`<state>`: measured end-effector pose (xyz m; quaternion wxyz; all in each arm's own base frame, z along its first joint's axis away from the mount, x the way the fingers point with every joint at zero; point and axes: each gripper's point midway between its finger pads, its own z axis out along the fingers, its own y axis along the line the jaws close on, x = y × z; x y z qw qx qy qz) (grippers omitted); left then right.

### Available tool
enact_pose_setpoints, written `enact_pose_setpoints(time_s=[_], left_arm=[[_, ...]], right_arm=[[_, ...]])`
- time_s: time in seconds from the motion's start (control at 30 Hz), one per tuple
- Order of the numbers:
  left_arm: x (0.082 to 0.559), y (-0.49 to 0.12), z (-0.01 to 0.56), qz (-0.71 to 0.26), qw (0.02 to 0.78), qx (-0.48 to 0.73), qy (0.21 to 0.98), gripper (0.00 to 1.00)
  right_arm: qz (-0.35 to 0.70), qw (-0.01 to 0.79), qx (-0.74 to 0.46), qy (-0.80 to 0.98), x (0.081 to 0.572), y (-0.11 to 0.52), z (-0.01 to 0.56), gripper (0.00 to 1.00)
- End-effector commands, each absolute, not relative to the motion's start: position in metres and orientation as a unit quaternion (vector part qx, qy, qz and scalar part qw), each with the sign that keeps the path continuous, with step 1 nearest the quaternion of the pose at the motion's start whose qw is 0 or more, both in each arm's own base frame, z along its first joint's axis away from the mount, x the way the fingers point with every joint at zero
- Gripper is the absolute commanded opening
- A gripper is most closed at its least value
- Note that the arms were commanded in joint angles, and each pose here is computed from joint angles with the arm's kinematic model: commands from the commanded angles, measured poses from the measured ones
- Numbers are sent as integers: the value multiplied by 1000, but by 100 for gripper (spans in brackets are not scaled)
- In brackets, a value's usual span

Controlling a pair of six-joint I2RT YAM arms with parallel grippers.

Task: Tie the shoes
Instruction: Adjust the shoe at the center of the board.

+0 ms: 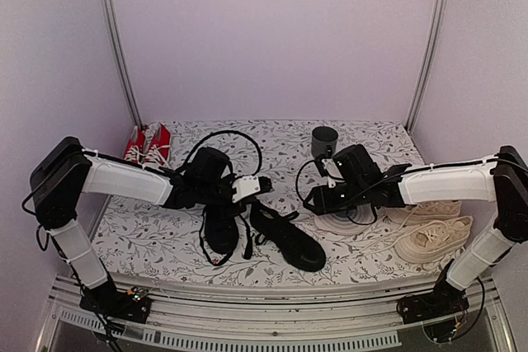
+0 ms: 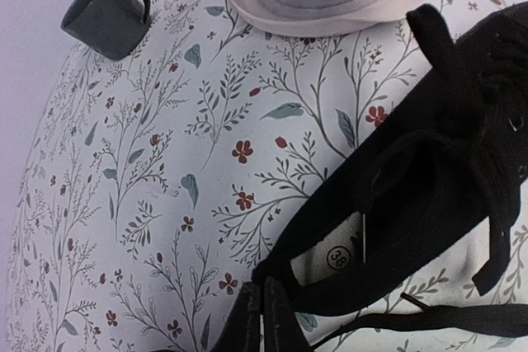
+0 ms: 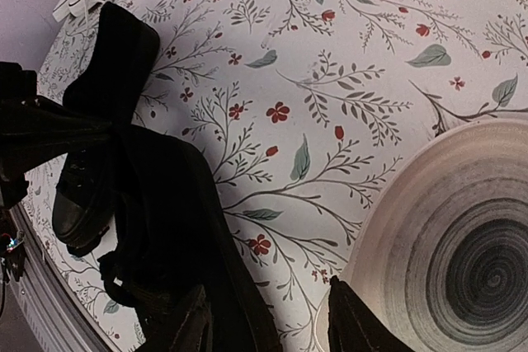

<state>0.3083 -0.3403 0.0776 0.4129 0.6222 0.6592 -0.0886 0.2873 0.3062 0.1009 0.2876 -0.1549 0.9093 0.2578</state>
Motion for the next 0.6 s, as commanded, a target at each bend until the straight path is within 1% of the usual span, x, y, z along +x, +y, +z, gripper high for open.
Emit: enact_pose_setpoints(time_s=[0.0, 0.17, 0.27, 0.4, 0.43, 0.5, 0.57], left_arm=[[315, -321, 37, -52, 358, 615, 700, 4], [336, -345, 55, -58, 409, 604, 681, 6], [342, -361, 62, -69, 420, 612, 666, 6], [343, -370, 83, -85, 441, 608, 655, 6], [342, -371, 91, -90, 451, 604, 651, 8], [340, -370, 112, -97, 471, 596, 643, 14], [338, -367, 127, -101, 483, 587, 642, 24]], right_arm=[[241, 270, -132, 923, 286, 296, 86, 49], [241, 273, -137, 921, 286, 297, 87, 49], [244, 280, -142, 917, 287, 298, 93, 49], [295, 280, -173, 897, 283, 318, 104, 49], [315, 279, -185, 888, 281, 326, 108, 49], [352, 278, -203, 870, 283, 345, 115, 49], [387, 276, -220, 852, 286, 365, 124, 49]])
